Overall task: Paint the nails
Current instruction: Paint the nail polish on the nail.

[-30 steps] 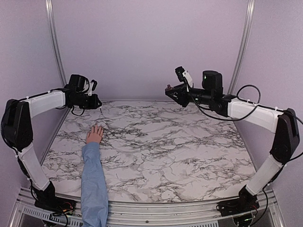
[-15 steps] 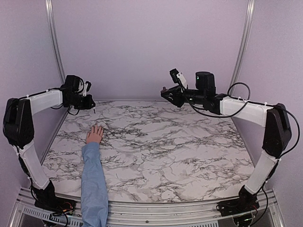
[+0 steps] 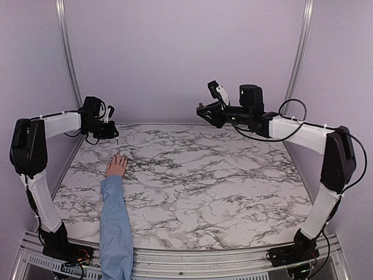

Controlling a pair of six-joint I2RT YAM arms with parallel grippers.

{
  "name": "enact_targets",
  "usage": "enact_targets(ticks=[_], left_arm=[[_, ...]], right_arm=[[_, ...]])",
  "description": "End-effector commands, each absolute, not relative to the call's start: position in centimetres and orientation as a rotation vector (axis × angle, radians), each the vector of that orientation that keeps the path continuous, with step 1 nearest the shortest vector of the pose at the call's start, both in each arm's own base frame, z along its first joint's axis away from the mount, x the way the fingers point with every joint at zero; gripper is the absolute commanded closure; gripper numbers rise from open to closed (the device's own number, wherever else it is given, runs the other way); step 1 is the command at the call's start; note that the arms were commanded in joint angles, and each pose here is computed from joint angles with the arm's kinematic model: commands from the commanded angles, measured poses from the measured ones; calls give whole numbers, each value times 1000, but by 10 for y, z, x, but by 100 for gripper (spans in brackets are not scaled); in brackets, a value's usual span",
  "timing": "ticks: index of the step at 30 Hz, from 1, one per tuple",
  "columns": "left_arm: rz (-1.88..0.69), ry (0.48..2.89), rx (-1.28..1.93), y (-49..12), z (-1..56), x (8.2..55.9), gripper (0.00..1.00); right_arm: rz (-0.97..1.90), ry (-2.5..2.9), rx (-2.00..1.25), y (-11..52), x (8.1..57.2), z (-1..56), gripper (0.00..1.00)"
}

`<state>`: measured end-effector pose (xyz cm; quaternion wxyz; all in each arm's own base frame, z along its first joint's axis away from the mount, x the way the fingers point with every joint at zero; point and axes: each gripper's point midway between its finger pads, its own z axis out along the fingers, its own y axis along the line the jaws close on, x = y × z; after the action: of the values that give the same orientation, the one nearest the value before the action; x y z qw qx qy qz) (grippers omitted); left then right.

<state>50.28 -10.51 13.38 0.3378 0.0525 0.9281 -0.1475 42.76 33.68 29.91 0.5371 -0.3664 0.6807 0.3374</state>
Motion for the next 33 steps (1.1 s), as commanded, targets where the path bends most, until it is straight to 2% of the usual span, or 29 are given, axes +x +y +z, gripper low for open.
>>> enact_targets(ticks=[1, 33], left_arm=[[-378, 2424, 143, -102, 134, 507, 100], [-410, 2487, 86, -92, 99, 520, 100]], right_arm=[[805, 1585, -862, 338, 434, 317, 100], [811, 1593, -855, 346, 448, 313, 100]])
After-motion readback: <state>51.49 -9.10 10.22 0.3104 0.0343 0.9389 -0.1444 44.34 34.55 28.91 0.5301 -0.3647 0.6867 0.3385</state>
